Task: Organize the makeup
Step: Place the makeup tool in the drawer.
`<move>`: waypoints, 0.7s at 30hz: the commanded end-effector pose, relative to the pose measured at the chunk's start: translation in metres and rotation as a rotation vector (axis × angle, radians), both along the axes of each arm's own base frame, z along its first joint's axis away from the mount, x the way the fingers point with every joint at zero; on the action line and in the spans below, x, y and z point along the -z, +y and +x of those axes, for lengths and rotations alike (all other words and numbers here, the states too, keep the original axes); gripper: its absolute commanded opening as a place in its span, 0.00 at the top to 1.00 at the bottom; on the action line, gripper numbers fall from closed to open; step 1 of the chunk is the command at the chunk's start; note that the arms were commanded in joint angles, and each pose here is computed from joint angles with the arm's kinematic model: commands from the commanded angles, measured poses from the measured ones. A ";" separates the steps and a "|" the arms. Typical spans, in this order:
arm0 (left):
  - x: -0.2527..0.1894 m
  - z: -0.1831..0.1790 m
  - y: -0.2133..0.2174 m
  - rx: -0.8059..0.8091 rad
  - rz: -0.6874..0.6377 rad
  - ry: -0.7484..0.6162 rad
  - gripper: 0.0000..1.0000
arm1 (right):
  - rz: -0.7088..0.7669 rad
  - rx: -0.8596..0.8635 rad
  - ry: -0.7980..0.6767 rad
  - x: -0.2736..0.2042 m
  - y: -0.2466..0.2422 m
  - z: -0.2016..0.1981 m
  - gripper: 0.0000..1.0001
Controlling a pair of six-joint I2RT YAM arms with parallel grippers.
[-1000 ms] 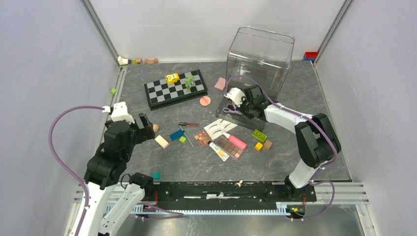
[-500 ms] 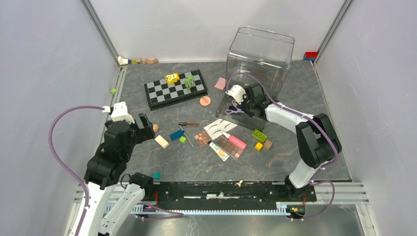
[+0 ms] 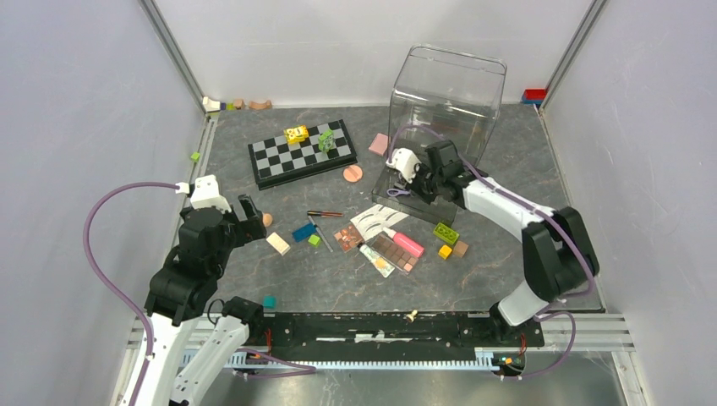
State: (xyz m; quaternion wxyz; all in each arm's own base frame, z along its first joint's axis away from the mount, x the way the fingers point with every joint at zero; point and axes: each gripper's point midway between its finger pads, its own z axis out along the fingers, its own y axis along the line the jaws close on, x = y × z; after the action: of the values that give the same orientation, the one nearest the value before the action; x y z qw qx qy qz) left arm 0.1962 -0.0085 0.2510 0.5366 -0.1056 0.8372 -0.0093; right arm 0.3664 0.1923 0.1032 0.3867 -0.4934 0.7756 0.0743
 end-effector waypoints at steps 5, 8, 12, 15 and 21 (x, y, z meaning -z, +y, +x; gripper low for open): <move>-0.007 0.004 -0.003 -0.004 -0.032 -0.036 0.00 | -0.139 -0.054 0.166 0.050 -0.011 -0.014 0.90; -0.007 0.004 -0.003 -0.002 -0.032 -0.036 0.00 | -0.144 -0.047 0.169 0.053 -0.011 -0.012 0.83; -0.007 0.003 -0.002 -0.004 -0.032 -0.037 0.00 | -0.130 -0.033 0.149 0.046 -0.009 -0.007 0.71; -0.007 0.004 -0.003 -0.004 -0.032 -0.035 0.00 | -0.126 -0.008 0.116 0.036 -0.010 0.000 0.64; -0.007 0.004 -0.003 -0.002 -0.030 -0.032 0.00 | -0.060 0.039 0.037 -0.005 -0.005 0.008 0.64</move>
State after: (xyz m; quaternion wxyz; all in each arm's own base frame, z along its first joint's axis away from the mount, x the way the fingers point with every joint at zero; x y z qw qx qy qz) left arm 0.1960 -0.0086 0.2513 0.5373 -0.1058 0.8367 -0.0099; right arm 0.3544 0.1764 0.0521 0.2835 -0.5120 0.8087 0.0587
